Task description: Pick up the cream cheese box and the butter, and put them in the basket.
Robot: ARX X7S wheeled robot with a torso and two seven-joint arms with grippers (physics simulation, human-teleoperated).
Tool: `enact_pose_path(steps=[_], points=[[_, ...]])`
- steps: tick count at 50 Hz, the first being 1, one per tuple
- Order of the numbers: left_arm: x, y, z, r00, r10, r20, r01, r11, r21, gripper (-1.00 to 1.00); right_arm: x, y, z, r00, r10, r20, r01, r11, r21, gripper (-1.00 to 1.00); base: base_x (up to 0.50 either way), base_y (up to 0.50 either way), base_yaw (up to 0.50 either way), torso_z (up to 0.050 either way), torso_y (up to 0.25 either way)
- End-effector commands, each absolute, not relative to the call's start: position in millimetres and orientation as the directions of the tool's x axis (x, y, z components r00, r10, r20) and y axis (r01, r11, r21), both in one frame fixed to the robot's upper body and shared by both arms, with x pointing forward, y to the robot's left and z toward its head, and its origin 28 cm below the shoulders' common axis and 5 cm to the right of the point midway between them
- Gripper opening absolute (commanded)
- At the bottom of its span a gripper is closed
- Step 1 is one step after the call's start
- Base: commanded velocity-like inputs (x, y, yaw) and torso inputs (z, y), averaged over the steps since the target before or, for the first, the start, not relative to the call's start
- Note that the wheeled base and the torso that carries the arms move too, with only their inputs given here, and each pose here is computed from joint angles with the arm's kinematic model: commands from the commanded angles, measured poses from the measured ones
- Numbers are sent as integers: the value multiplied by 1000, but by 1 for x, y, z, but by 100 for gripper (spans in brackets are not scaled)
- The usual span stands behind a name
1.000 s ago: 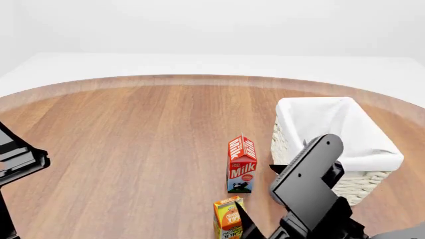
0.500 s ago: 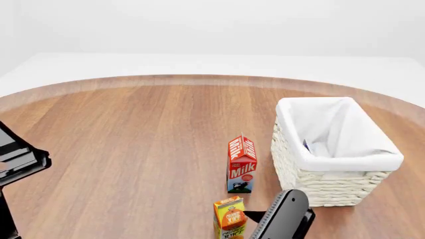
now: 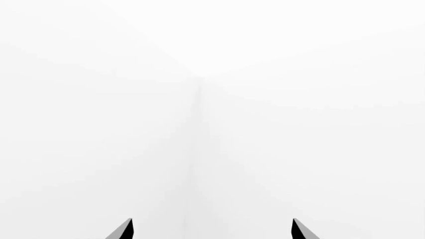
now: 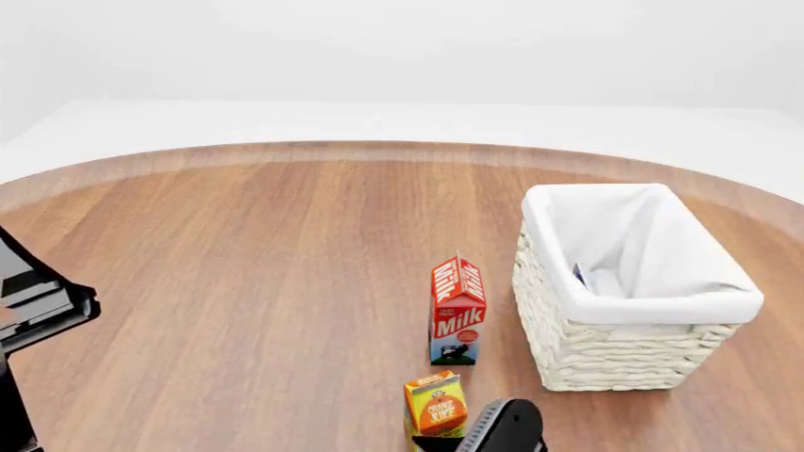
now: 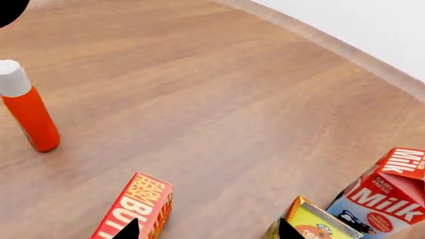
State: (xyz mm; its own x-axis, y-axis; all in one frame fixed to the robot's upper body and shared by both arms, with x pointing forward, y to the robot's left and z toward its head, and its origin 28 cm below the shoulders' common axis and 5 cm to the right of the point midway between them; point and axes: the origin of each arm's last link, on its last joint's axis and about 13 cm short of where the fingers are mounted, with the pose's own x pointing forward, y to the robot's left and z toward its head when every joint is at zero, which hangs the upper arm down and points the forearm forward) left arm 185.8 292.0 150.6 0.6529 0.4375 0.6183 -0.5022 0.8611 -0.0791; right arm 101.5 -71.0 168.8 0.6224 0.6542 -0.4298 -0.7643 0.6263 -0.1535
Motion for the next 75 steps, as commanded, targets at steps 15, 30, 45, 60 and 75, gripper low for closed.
enact_pose_path(steps=[15,30,45,60,75], points=[[184,295,148,654,440,616,-505,859,-77,100,113,-41,157,697,605,-385,-669,742,-45,100,0,0,0,0,0],[184,295,147,653,442,615,-506,859,-81,100,107,-29,142,675,610,-415,-666,746,13,100,0,0,0,0,0],[183,297,145,650,450,612,-509,856,-89,100,87,-8,137,628,658,-415,-665,731,152,100,0,0,0,0,0],[182,298,145,648,455,611,-511,855,-94,100,89,1,141,630,668,-397,-618,740,264,100,0,0,0,0,0],[184,298,143,653,454,607,-508,856,-94,100,113,9,127,694,556,-458,-469,831,298,100,0,0,0,0,0]])
